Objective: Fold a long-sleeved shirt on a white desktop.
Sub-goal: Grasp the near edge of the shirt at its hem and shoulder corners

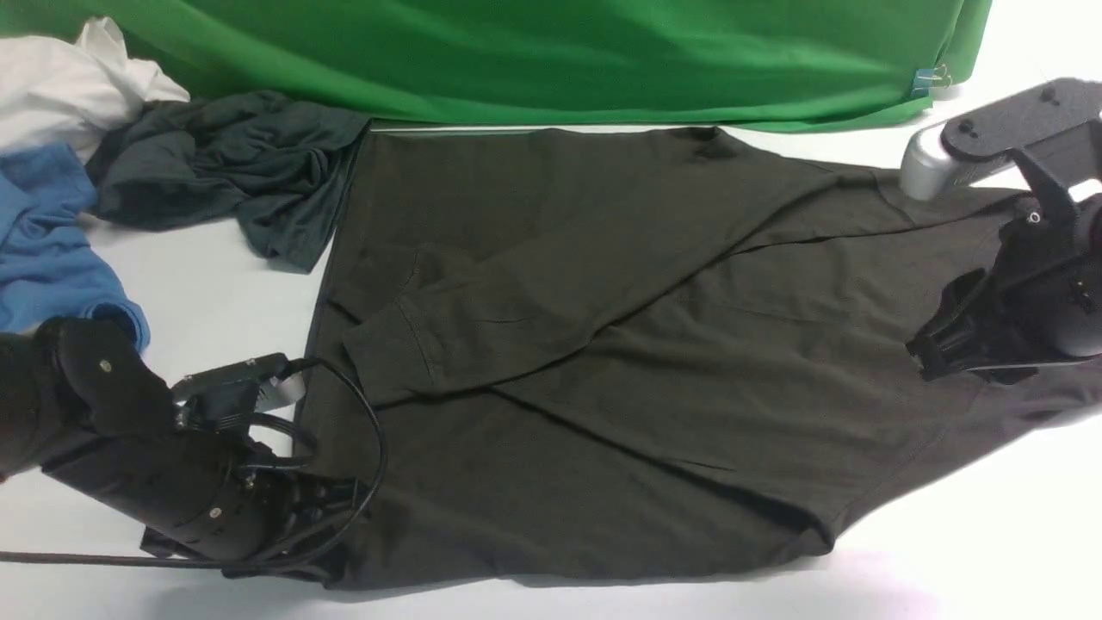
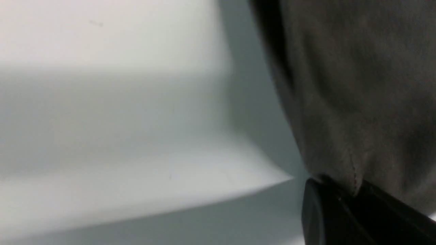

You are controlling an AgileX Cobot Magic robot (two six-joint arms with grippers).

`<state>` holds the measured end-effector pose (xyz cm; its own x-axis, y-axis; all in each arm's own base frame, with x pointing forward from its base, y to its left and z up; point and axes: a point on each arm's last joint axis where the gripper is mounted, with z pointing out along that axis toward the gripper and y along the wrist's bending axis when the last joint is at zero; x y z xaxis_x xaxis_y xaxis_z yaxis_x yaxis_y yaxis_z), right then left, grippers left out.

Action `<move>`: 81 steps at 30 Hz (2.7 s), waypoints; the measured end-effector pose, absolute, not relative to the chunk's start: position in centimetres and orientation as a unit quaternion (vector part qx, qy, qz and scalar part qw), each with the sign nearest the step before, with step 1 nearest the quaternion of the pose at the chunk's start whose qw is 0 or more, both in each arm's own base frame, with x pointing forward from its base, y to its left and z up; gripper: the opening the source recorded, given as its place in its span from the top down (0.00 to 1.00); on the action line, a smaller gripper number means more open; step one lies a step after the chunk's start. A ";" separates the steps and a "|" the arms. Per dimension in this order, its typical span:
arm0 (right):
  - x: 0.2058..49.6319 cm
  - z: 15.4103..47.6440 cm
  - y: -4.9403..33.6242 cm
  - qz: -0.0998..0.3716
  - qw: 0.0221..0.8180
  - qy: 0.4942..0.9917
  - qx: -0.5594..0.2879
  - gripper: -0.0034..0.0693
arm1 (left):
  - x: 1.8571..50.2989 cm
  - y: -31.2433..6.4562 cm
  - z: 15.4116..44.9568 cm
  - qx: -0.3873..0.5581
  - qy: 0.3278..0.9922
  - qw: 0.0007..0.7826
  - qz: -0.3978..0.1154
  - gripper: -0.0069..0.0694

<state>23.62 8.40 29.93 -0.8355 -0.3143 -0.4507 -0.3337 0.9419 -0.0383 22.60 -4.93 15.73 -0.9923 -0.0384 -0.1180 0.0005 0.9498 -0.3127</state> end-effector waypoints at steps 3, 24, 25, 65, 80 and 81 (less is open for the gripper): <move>24.3 28.3 8.4 0.002 0.201 0.955 -0.220 0.62 | 22.7 -5.0 17.9 0.006 0.982 0.094 -0.163 0.85; 24.8 23.5 4.2 -0.193 0.124 0.880 -0.416 0.24 | 21.4 -3.6 20.7 0.008 0.988 0.126 -0.094 0.85; 24.9 23.4 3.8 -0.195 0.123 0.877 -0.423 0.25 | 21.5 -3.6 20.7 0.005 0.987 0.131 -0.094 0.85; 24.4 14.0 5.1 -0.136 0.235 0.737 -0.620 0.21 | 21.5 -3.9 23.4 0.009 0.975 0.191 -0.116 0.85; 22.7 14.8 4.7 -0.106 0.198 0.779 -0.585 0.21 | 22.9 -4.1 26.5 0.014 0.963 0.240 -0.125 0.85; 22.6 14.9 4.6 -0.105 0.197 0.780 -0.585 0.21 | 22.9 -4.1 26.5 0.014 0.963 0.239 -0.125 0.85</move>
